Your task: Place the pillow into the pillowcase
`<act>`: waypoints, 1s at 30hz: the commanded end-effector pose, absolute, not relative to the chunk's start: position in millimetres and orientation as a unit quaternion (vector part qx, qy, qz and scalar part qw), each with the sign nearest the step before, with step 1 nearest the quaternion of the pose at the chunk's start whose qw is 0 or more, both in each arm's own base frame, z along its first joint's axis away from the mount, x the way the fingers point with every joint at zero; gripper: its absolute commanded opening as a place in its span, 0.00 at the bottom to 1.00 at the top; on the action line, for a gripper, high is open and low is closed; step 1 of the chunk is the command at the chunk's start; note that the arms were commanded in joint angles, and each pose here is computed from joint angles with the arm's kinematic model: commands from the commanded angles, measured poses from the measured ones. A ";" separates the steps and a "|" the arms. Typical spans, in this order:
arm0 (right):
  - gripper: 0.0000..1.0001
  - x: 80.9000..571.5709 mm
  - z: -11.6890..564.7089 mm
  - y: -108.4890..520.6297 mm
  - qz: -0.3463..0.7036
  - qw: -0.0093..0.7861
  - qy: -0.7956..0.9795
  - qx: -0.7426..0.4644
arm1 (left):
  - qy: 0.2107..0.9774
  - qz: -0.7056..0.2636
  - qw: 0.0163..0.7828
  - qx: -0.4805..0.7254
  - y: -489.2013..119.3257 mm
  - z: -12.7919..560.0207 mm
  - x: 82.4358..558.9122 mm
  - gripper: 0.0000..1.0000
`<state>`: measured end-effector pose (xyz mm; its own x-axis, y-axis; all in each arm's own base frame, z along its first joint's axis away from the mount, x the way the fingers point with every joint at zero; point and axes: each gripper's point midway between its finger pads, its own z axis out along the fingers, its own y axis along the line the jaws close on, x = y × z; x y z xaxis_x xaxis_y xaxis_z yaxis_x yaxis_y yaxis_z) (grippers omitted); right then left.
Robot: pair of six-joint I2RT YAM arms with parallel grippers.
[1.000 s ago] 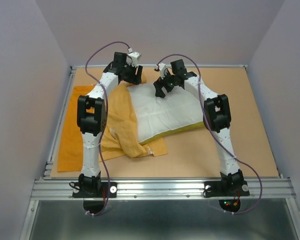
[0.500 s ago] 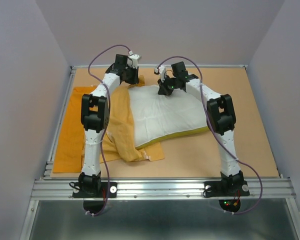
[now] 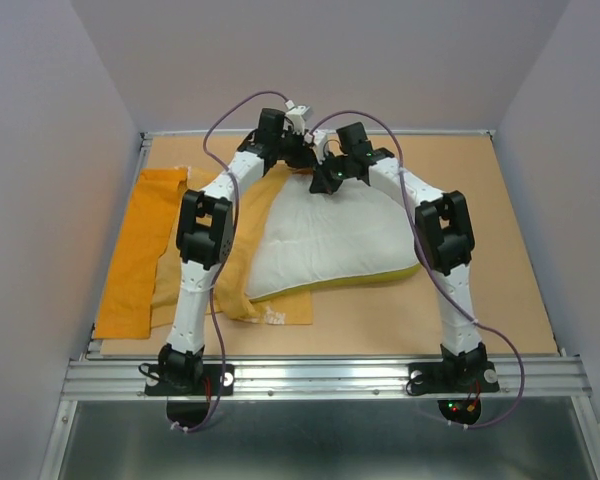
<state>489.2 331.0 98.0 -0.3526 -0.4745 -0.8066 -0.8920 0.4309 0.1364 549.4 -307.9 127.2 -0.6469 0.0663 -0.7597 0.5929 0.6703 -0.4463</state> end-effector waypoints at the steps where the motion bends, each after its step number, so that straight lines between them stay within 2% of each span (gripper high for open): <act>1: 0.01 458.4 176.4 361.5 0.344 0.400 0.711 -0.464 | 0.740 -0.469 0.425 0.225 -385.6 216.4 533.7 0.00; 5: 0.01 454.4 168.1 346.9 0.327 0.400 0.727 -0.451 | 0.747 -0.485 0.419 0.176 -394.7 193.7 553.9 0.00; 6: 0.01 459.4 165.2 338.6 0.319 0.402 0.738 -0.437 | 0.740 -0.487 0.429 0.176 -395.4 202.2 559.8 0.06; 7: 0.01 465.7 166.5 332.7 0.312 0.411 0.742 -0.429 | 0.741 -0.484 0.431 0.174 -392.7 197.6 565.0 0.21; 8: 0.00 476.2 157.8 317.3 0.289 0.413 0.761 -0.409 | 0.744 -0.466 0.447 0.171 -382.6 192.6 576.8 0.55; 9: 0.01 482.3 155.6 310.4 0.278 0.417 0.768 -0.398 | 0.743 -0.454 0.461 0.173 -374.9 196.0 584.2 0.73; 11: 0.00 502.9 150.6 287.9 0.256 0.431 0.784 -0.366 | 0.734 -0.426 0.496 0.181 -345.6 213.1 601.7 0.99; 14: 0.01 523.5 143.2 268.2 0.232 0.436 0.804 -0.330 | 0.728 -0.377 0.546 0.172 -287.3 252.7 623.1 0.99; 15: 0.09 525.4 137.2 267.6 0.232 0.432 0.808 -0.326 | 0.728 -0.366 0.554 0.172 -271.3 261.7 625.2 0.99; 16: 0.27 524.4 141.3 267.9 0.235 0.431 0.809 -0.322 | 0.727 -0.351 0.563 0.177 -256.3 272.0 625.5 0.99; 17: 0.65 521.3 144.2 269.1 0.241 0.430 0.808 -0.323 | 0.734 -0.334 0.564 0.178 -239.6 291.2 616.2 0.99; 18: 0.83 512.0 158.5 272.8 0.261 0.430 0.801 -0.324 | 0.741 -0.296 0.575 0.179 -207.3 297.0 619.7 0.99; 19: 0.96 506.8 166.3 274.7 0.272 0.429 0.799 -0.323 | 0.765 -0.280 0.552 0.175 -190.9 290.2 609.4 0.99; 20: 1.00 497.9 178.2 280.2 0.289 0.427 0.791 -0.329 | 0.763 -0.257 0.567 0.176 -171.2 320.2 594.8 0.99; 21: 1.00 489.2 197.2 282.2 0.293 0.435 0.782 -0.336 | 0.773 -0.230 0.565 0.174 -146.3 321.7 587.6 0.99; 24: 1.00 453.1 208.2 294.6 0.308 0.414 0.777 -0.362 | 0.809 -0.186 0.529 0.177 -102.8 311.1 530.9 0.99; 25: 1.00 426.4 207.0 304.3 0.311 0.397 0.774 -0.383 | 0.825 -0.179 0.513 0.157 -80.6 296.7 502.6 0.99; 26: 1.00 420.1 202.5 299.6 0.305 0.390 0.778 -0.386 | 0.832 -0.177 0.507 0.137 -65.1 289.5 489.4 0.99; 27: 1.00 400.9 194.6 312.4 0.292 0.382 0.774 -0.412 | 0.853 -0.194 0.471 0.117 -57.1 252.8 467.7 0.99; 30: 1.00 356.0 164.9 331.4 0.250 0.357 0.770 -0.466 | 0.854 -0.211 0.469 0.080 -34.2 252.6 430.0 0.99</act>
<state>421.1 299.3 189.8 -0.3830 -0.3913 -0.8368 -0.8254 0.5516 0.1198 471.6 -32.9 299.5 -0.4238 -0.0499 -0.9044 0.3260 0.9232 -0.2037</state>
